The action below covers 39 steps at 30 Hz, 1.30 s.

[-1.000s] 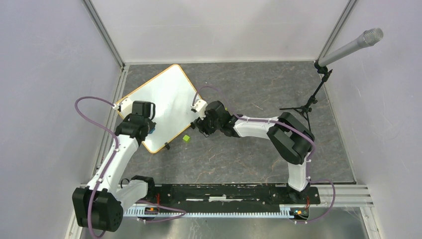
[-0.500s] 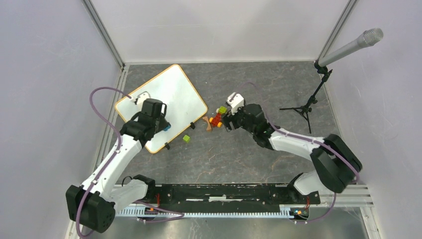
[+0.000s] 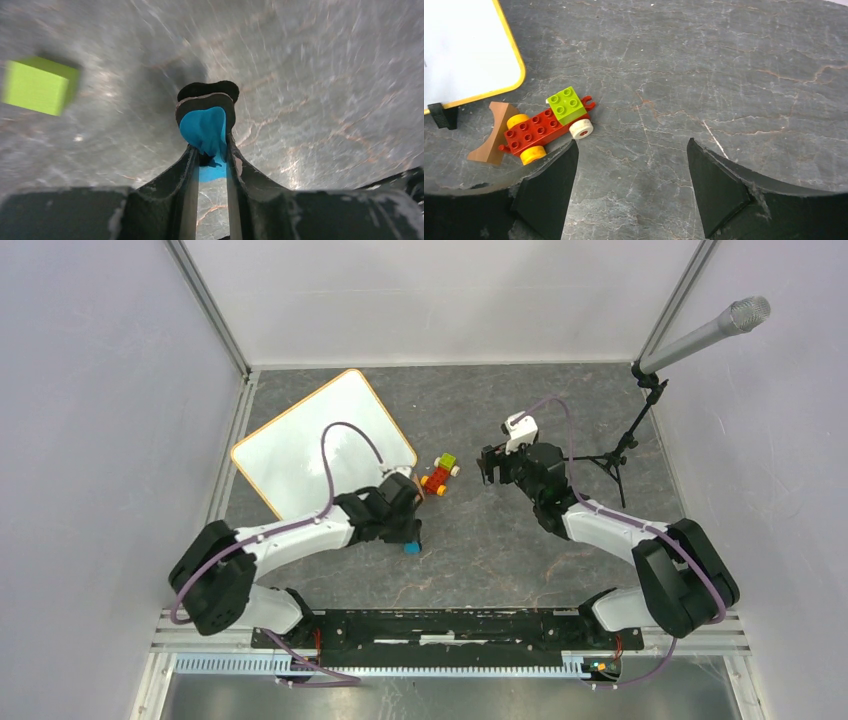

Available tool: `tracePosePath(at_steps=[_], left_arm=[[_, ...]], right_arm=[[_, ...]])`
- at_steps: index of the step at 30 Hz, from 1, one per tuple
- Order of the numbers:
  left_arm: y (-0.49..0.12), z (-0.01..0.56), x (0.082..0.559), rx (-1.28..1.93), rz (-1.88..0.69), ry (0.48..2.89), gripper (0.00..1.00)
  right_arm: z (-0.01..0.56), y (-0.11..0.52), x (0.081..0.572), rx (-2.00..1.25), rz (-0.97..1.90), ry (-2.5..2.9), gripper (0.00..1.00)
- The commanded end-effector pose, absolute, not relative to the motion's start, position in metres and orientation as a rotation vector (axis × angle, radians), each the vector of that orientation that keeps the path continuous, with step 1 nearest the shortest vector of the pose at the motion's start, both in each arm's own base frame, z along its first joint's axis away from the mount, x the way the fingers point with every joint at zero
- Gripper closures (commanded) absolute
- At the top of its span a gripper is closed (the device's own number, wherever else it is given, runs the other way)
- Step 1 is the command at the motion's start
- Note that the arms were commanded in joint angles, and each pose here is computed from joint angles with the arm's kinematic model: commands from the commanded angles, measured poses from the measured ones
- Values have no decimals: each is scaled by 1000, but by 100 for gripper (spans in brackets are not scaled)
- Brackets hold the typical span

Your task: Erase the whiteboard

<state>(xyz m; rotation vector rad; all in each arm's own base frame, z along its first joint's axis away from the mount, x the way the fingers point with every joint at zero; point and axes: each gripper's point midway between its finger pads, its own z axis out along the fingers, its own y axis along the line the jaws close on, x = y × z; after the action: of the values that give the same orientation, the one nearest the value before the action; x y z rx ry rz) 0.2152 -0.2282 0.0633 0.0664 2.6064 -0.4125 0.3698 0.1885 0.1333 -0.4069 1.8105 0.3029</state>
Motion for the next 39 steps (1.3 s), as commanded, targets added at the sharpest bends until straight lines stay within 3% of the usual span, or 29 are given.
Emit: tracePosePath(at_steps=[1, 10, 16, 22, 26, 39], left_arm=[[-266, 55, 199, 106, -536, 2612, 69], [-264, 59, 191, 157, -460, 2616, 26], [-232, 110, 195, 181, -391, 2487, 8], [-221, 189, 187, 206, -593, 2255, 0], [-209, 235, 180, 239, -684, 2088, 0], [-175, 329, 156, 263, -853, 1685, 0]], right_arm=[[141, 197, 369, -388, 374, 1774, 15], [144, 198, 368, -389, 385, 1768, 15], [153, 196, 365, -390, 383, 1764, 15], [186, 195, 346, -395, 427, 1724, 14], [210, 192, 322, -454, 437, 1725, 2], [280, 140, 217, -562, 426, 1695, 2]])
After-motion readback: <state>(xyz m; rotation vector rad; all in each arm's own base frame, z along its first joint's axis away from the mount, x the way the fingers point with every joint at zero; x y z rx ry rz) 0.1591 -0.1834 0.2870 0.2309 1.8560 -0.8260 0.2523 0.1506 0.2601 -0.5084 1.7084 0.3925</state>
